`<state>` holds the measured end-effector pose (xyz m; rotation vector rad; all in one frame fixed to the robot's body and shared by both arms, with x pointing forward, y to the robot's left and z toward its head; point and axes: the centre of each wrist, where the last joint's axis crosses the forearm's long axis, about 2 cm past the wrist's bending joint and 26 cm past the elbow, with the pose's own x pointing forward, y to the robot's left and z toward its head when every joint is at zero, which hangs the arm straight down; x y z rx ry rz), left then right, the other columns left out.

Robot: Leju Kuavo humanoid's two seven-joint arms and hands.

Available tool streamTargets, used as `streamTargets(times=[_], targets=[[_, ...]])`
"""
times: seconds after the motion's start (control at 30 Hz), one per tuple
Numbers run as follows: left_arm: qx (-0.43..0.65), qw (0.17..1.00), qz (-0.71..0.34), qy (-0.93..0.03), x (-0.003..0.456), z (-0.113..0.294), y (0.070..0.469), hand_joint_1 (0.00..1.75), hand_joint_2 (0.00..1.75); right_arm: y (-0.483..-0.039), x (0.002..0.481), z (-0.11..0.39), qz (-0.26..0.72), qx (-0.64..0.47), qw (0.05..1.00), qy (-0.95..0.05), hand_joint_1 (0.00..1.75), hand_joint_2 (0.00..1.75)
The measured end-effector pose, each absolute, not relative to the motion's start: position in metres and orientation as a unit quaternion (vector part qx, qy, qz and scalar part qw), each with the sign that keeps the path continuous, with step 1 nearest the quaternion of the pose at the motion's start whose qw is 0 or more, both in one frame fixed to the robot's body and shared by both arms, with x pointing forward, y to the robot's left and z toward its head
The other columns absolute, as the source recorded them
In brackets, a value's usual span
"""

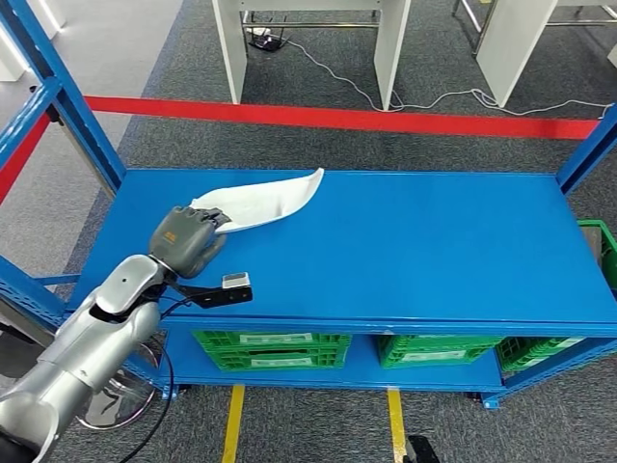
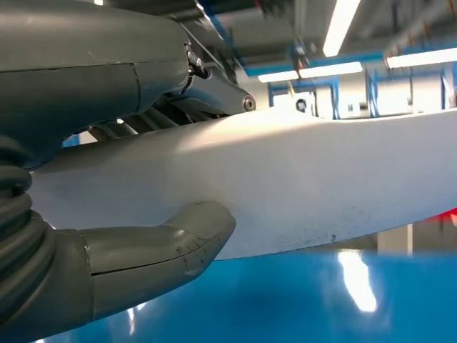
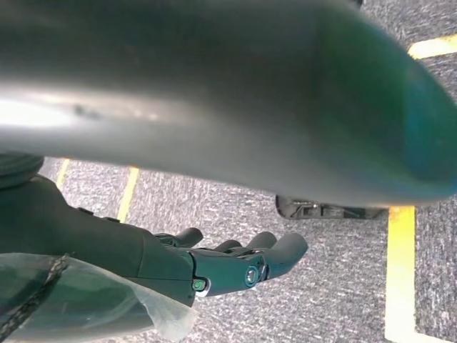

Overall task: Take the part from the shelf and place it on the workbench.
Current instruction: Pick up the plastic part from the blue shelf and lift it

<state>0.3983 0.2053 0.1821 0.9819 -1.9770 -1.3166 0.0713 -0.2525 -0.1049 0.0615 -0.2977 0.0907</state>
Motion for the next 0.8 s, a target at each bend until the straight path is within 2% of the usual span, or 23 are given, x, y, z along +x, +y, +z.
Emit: streamTargets(times=[0.3,0.6,0.8], targets=[[0.342,0.278,-0.352,-0.825,0.354,0.187,0.207,1.75,1.75,-0.251,0.066,-0.106,0.056,0.023,0.986,-0.157,0.00,0.00],[0.317,0.312,-0.291,-0.847,0.301,0.170,0.213,1.75,1.75,-0.249,0.062,-0.106,0.121,0.006,0.980,-0.159,0.00,0.00],[0.302,0.321,-0.274,-0.855,0.282,0.169,0.213,1.75,1.75,-0.249,0.058,-0.106,0.126,-0.002,0.980,-0.154,0.00,0.00]])
